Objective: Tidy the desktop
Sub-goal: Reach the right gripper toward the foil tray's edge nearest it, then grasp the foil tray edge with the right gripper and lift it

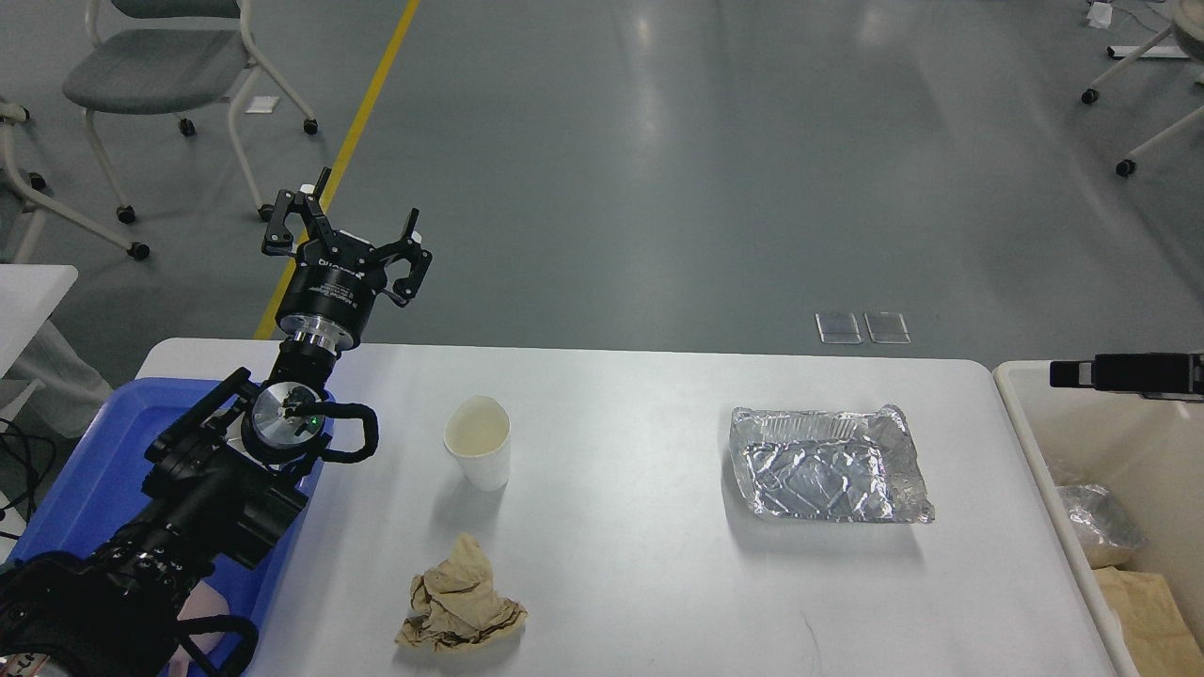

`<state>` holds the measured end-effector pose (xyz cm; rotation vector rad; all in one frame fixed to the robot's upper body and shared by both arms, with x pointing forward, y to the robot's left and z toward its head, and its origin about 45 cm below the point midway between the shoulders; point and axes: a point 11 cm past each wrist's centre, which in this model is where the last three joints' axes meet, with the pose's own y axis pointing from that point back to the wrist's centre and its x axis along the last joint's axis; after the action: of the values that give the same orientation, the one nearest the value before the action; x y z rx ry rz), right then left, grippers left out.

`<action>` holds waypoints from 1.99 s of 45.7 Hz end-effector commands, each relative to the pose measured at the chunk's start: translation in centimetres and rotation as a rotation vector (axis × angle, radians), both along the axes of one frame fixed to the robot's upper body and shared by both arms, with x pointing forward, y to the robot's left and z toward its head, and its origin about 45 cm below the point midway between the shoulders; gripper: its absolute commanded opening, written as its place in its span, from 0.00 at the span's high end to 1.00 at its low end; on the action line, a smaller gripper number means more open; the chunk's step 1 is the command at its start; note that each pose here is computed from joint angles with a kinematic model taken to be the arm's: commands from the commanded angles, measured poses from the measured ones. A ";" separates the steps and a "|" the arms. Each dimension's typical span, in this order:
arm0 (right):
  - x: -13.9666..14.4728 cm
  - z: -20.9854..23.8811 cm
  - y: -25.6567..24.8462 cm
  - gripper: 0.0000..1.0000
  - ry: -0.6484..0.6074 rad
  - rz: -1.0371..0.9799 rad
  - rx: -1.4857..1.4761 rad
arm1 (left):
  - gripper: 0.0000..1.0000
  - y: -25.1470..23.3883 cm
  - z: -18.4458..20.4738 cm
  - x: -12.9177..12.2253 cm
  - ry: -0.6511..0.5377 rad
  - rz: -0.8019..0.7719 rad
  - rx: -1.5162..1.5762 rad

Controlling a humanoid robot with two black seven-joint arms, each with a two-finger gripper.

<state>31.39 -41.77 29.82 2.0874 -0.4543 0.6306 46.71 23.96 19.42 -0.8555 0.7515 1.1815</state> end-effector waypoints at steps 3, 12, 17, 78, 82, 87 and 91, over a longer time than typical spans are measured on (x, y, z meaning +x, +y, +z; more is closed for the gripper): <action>0.6 -5.0 1.7 0.00 0.026 0.010 0.019 | 0.03 0.1 -0.2 -0.1 0.005 0.004 0.001; 1.6 -9.9 4.3 0.00 0.072 0.029 0.047 | 0.03 0.2 -0.2 -0.1 0.005 0.006 0.002; 2.4 -11.9 3.8 0.00 0.063 -0.010 0.029 | 0.03 0.1 -0.1 -0.1 0.004 0.006 0.002; 5.0 -23.0 5.1 0.35 -0.020 -0.020 -0.256 | 0.03 0.9 0.0 0.0 0.000 0.018 0.010; 4.7 -23.5 4.5 0.48 -0.007 -0.010 -0.292 | 0.03 0.9 0.1 0.0 -0.002 0.018 0.011; 4.3 -23.9 4.3 0.57 0.009 -0.026 -0.288 | 0.03 0.9 0.1 0.0 -0.003 0.019 0.011; 4.0 -24.2 3.7 0.68 0.021 -0.029 -0.311 | 0.03 0.9 0.1 0.1 -0.003 0.020 0.009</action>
<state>35.75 -37.45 5.98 1.8071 -0.3593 0.6360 46.75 24.84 19.53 -0.8564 0.7363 1.1996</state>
